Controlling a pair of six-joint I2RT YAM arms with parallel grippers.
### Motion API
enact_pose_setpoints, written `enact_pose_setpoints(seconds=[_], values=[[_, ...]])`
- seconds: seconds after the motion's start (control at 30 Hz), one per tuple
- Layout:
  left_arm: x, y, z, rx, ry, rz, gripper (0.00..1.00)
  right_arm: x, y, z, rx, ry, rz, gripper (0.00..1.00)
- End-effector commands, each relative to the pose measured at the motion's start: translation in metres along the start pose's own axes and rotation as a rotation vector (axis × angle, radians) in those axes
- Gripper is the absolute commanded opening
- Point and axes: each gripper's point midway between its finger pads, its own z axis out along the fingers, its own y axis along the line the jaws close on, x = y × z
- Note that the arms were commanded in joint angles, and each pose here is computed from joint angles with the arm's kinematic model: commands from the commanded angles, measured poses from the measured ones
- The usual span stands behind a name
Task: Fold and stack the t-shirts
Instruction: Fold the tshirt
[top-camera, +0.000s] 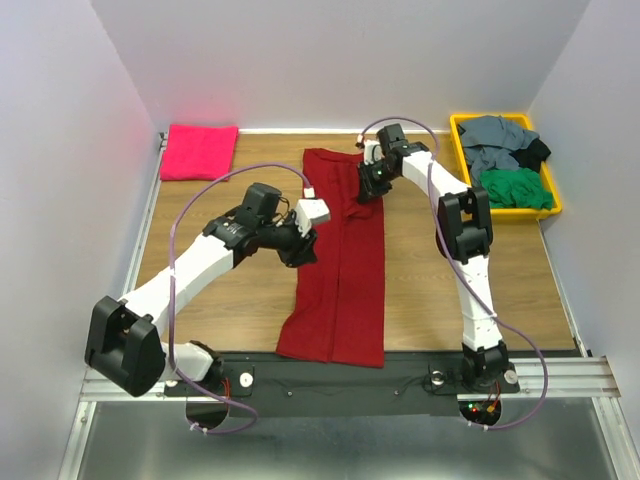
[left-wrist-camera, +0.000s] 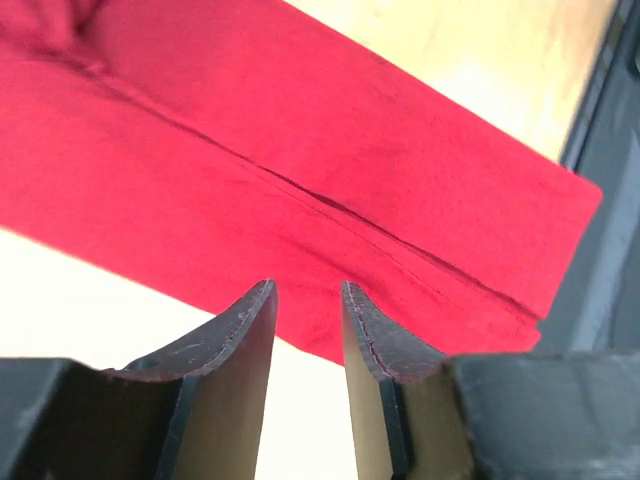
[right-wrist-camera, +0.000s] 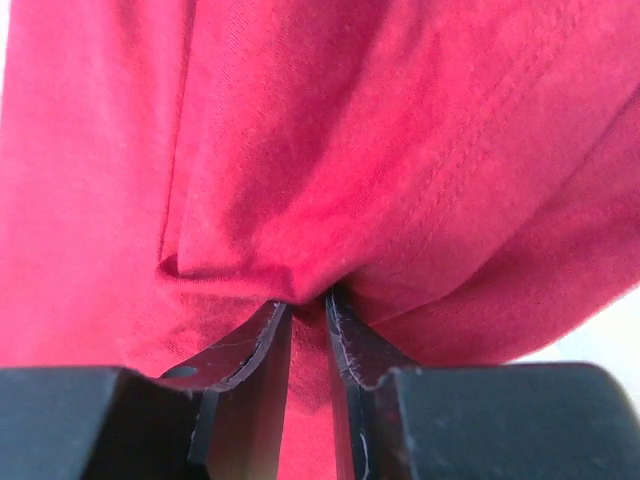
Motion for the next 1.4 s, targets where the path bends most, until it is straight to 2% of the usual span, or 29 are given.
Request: enact_pose_setpoints(seconds=[0.0,0.17,0.27,0.4,0.5,0.53,0.63,0.67,0.8,0.87,0.9,1.0,1.1,1.27,1.3,1.37], values=[[-0.011,0.022,-0.010,-0.072,-0.079,-0.094,0.44,-0.005,-0.031,0.031,0.129,0.002,0.044,0.26],[0.000,0.057,-0.018,-0.170,-0.061,-0.179,0.44,-0.023,-0.050,0.057,0.169,-0.056,0.029,0.27],[0.010,0.076,-0.017,-0.224,-0.033,-0.206,0.44,-0.046,-0.062,0.062,0.215,-0.132,0.002,0.29],[0.013,0.105,-0.017,-0.285,-0.033,-0.252,0.44,-0.062,-0.073,0.059,0.273,-0.189,-0.018,0.32],[0.006,0.128,-0.010,-0.317,-0.041,-0.266,0.44,-0.066,-0.066,0.055,0.249,-0.201,-0.023,0.37],[0.000,0.138,-0.003,-0.316,-0.041,-0.268,0.44,-0.074,-0.059,0.045,0.232,-0.219,-0.031,0.45],[0.001,0.161,0.016,-0.320,-0.026,-0.317,0.44,-0.079,-0.041,0.029,0.170,-0.232,-0.038,0.55],[-0.015,0.170,0.018,-0.318,-0.056,-0.302,0.43,-0.090,-0.027,0.012,0.136,-0.261,-0.055,0.58],[-0.032,0.198,0.040,-0.305,-0.104,-0.333,0.42,-0.105,0.002,-0.032,0.083,-0.312,-0.087,0.59],[-0.035,0.216,0.054,-0.313,-0.110,-0.366,0.40,-0.101,0.013,-0.047,0.061,-0.311,-0.089,0.59],[-0.023,0.223,0.068,-0.304,-0.081,-0.395,0.39,-0.097,0.016,-0.050,0.055,-0.304,-0.087,0.59],[-0.027,0.242,0.078,-0.326,-0.084,-0.405,0.38,-0.082,0.021,-0.060,0.056,-0.278,-0.088,0.60],[-0.011,0.259,0.097,-0.347,-0.047,-0.427,0.38,-0.060,0.023,-0.066,0.060,-0.235,-0.113,0.59],[-0.006,0.287,0.106,-0.391,-0.030,-0.430,0.37,-0.017,0.018,-0.062,0.067,-0.138,-0.130,0.57],[0.006,0.296,0.110,-0.411,-0.011,-0.452,0.37,-0.014,0.017,-0.061,0.069,-0.131,-0.128,0.56],[0.003,0.307,0.110,-0.416,-0.020,-0.465,0.37,-0.010,0.014,-0.059,0.069,-0.121,-0.123,0.56]])
